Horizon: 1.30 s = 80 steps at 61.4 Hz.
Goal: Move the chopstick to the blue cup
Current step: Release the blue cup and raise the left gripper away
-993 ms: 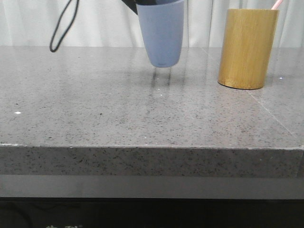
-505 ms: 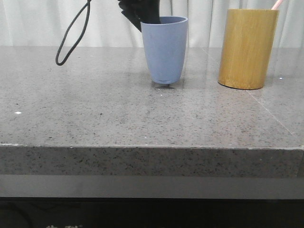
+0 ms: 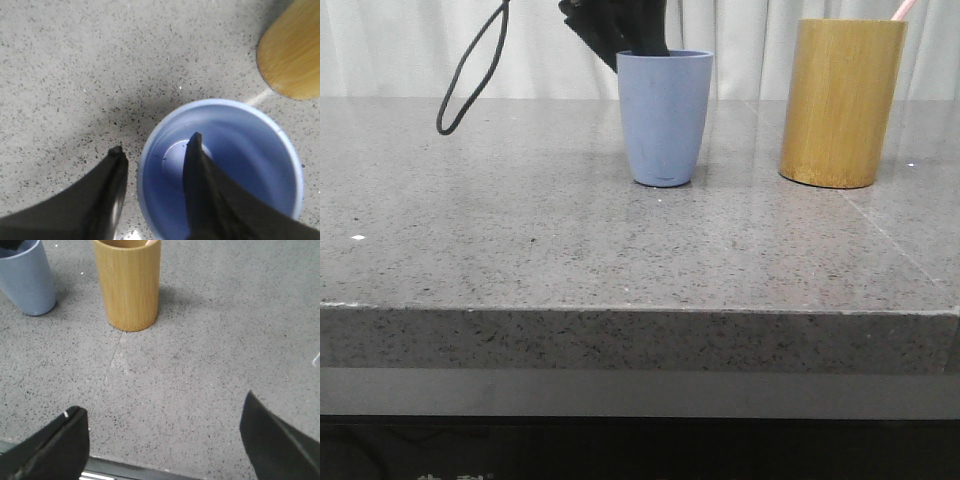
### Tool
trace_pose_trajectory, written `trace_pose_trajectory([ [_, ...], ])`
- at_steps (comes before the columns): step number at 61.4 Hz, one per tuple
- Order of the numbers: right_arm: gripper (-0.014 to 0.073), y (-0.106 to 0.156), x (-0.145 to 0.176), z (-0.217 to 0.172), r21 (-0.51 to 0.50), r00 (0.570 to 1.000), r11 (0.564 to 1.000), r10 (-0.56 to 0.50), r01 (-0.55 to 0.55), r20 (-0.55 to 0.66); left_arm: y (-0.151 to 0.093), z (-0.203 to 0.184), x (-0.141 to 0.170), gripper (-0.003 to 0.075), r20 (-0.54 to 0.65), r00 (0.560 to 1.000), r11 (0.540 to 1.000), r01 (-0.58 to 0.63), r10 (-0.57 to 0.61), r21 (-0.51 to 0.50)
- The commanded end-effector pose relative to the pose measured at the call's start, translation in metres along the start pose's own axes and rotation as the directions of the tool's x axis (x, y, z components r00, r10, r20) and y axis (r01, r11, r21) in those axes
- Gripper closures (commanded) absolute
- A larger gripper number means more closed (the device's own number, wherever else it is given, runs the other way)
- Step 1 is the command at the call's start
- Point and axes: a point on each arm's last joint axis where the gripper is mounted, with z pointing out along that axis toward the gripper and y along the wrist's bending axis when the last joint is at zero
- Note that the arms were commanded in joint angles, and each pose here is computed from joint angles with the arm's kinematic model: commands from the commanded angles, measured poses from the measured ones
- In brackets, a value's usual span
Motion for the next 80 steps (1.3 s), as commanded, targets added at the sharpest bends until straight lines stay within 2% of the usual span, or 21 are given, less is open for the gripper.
trace_pose_trajectory([
  [1, -0.0027, 0.000, -0.012, -0.003, -0.001, 0.998, 1.000, -0.008, 0.008, 0.065, -0.005, -0.051, -0.015, 0.0435, 0.151, 0.989, 1.000, -0.004, 0.005, -0.008],
  [12, -0.0027, 0.000, -0.012, -0.003, -0.001, 0.998, 1.000, -0.008, 0.008, 0.064, -0.007, -0.080, -0.013, 0.0435, 0.177, 0.984, 1.000, -0.008, 0.010, -0.011],
  [33, -0.0027, 0.000, -0.013, -0.004, 0.005, 0.998, 1.000, 0.019, -0.019, 0.067, -0.015, -0.166, 0.001, 0.0436, 0.284, 0.959, 1.000, -0.015, 0.022, -0.025],
  [45, -0.0027, -0.012, -0.026, -0.010, 0.117, 0.992, 0.989, 0.076, -0.087, 0.101, -0.019, -0.203, 0.013, 0.0436, 0.341, 0.940, 0.999, -0.014, 0.024, -0.032],
  [58, -0.0027, -0.020, -0.049, -0.007, 0.169, 0.987, 0.974, 0.136, -0.149, 0.086, -0.024, -0.223, 0.042, 0.0436, 0.303, 0.953, 1.000, 0.001, 0.005, -0.021],
  [70, -0.0027, -0.022, -0.066, 0.010, 0.138, 0.980, 0.971, 0.189, -0.196, 0.062, -0.029, -0.242, 0.071, 0.0436, 0.317, 0.948, 1.000, 0.016, -0.009, -0.019],
  [80, -0.0027, -0.025, -0.084, 0.032, 0.123, 0.976, 0.968, 0.215, -0.217, 0.027, -0.033, -0.252, 0.113, 0.0436, 0.371, 0.928, 0.999, 0.030, -0.015, -0.035],
])
